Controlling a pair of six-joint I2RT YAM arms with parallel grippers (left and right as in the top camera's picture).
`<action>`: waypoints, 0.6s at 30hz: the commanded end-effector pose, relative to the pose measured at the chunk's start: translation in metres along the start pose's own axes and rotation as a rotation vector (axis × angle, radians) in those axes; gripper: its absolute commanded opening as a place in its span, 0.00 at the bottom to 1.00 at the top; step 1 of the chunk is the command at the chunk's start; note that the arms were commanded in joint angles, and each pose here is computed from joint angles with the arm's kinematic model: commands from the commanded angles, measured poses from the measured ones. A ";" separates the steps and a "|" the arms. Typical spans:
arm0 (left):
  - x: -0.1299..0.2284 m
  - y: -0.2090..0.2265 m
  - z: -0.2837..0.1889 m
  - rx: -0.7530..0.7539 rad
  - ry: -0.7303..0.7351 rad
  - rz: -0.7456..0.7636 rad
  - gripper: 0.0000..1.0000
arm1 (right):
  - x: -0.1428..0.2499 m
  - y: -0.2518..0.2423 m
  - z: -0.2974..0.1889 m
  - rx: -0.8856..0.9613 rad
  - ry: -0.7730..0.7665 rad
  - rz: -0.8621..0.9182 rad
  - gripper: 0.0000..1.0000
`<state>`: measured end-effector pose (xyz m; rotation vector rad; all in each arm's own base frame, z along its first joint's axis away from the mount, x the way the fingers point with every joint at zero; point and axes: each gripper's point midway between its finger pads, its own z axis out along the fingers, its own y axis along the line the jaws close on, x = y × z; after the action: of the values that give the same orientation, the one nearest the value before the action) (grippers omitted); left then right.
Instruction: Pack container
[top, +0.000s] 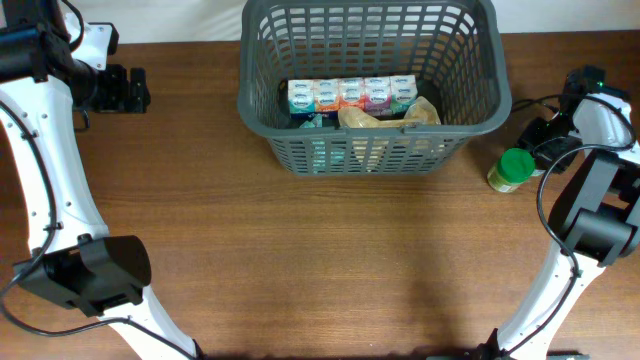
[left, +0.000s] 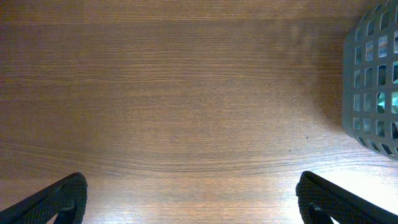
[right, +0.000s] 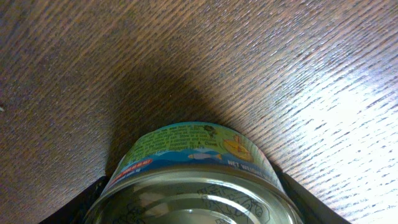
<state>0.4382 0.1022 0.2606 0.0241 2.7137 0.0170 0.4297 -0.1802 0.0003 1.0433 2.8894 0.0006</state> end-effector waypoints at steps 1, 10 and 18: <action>0.000 -0.001 -0.007 0.008 -0.017 -0.017 0.99 | 0.010 -0.007 0.017 0.003 0.049 0.022 0.49; 0.000 -0.001 -0.007 0.008 -0.018 -0.017 0.99 | 0.006 -0.043 0.017 0.010 0.065 0.122 0.46; 0.000 -0.001 -0.007 0.008 -0.017 -0.017 0.99 | 0.006 -0.059 0.015 0.014 0.076 0.156 0.42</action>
<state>0.4383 0.1022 0.2606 0.0241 2.7134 0.0171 0.4014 -0.2280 0.0000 1.2514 2.8237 0.0107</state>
